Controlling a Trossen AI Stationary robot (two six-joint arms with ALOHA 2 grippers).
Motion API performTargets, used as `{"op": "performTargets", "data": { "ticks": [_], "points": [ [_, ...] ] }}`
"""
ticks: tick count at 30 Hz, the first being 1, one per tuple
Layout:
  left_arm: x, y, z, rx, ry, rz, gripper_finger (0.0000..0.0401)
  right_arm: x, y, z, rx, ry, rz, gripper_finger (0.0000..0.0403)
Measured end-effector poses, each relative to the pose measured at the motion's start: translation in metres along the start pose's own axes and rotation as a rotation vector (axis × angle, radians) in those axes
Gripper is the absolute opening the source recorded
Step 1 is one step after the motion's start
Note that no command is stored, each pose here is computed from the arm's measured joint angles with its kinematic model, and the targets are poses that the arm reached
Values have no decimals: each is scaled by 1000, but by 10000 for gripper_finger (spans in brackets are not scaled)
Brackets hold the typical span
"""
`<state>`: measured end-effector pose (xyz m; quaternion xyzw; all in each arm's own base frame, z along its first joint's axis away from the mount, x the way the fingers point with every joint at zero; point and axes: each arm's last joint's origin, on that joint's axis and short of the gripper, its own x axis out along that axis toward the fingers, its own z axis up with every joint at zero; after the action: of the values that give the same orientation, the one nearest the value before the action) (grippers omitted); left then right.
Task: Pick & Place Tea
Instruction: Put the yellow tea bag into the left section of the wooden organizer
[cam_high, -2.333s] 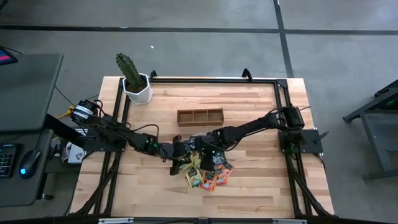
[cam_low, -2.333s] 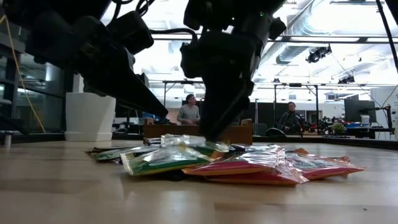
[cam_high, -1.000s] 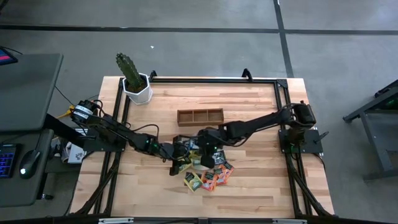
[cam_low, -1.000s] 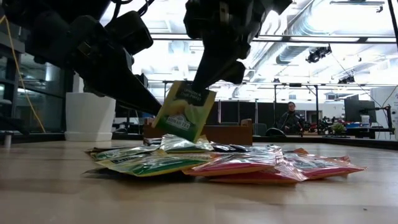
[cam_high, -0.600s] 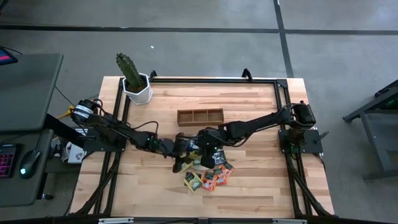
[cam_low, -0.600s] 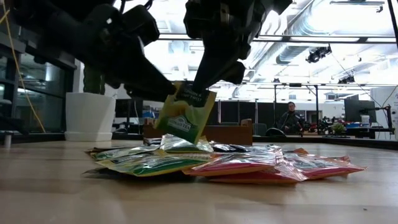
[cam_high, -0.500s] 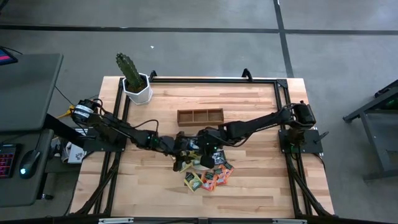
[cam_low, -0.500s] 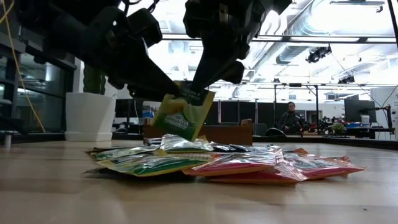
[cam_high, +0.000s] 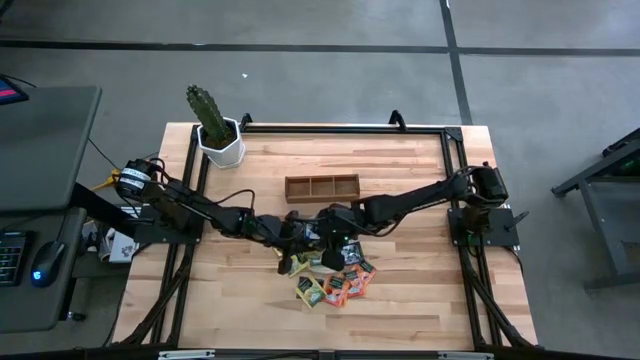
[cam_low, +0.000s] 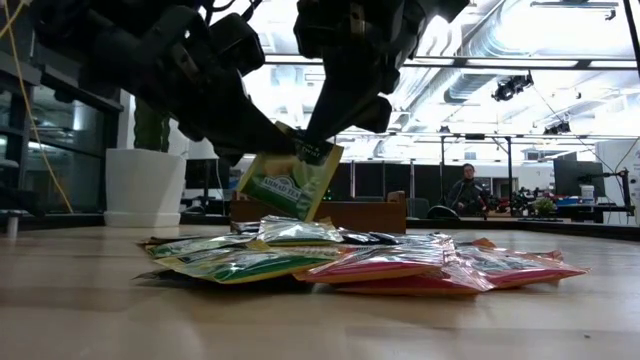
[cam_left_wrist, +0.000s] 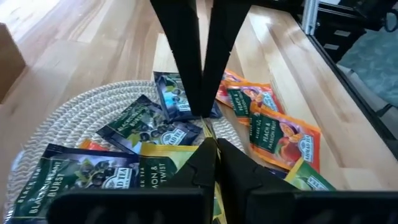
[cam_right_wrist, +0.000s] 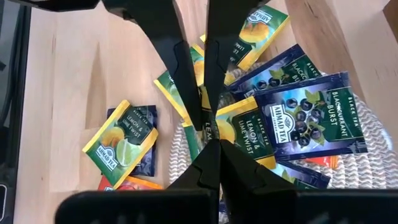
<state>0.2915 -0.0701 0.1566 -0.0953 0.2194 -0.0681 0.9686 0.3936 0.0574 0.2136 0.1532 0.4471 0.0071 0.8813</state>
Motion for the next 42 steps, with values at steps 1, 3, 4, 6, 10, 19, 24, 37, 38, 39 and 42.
{"op": "performTargets", "data": {
  "ticks": [1, 3, 4, 6, 10, 19, 24, 37, 38, 39, 42],
  "points": [
    [0, 0, 0, 6, 2, -3, 3, 0, 0, 0, 2, -1, -3, 0],
    [0, 0, 0, 14, 2, 3, 2, 0, 0, 0, 6, -2, -6, 0],
    [0, 0, 0, 18, 3, 7, 1, 0, 0, 0, 7, -1, -9, 0],
    [0, 1, 0, 18, -1, 25, 1, -4, -1, 0, 16, -1, -36, 0],
    [0, 2, -2, 19, 16, 47, 1, -27, -2, 0, 43, -19, -138, 0],
    [-10, 34, 17, 48, -32, 99, 0, -99, -4, -8, 177, -135, -228, 50],
    [-39, 63, 44, 121, -101, 189, 0, -107, -15, -39, 293, -187, -222, 112],
    [-100, 132, 66, 213, -131, 305, 0, -92, -23, -80, 412, -401, 42, 181],
    [-101, 137, 65, 211, -131, 308, 0, -91, -23, -80, 412, -407, 47, 181],
    [-102, 142, 62, 204, -129, 317, 0, -91, -23, -79, 413, -413, 51, 181],
    [-108, 154, 51, 173, -165, 317, 0, -92, -23, -77, 414, -435, 64, 181]
  ]
}}
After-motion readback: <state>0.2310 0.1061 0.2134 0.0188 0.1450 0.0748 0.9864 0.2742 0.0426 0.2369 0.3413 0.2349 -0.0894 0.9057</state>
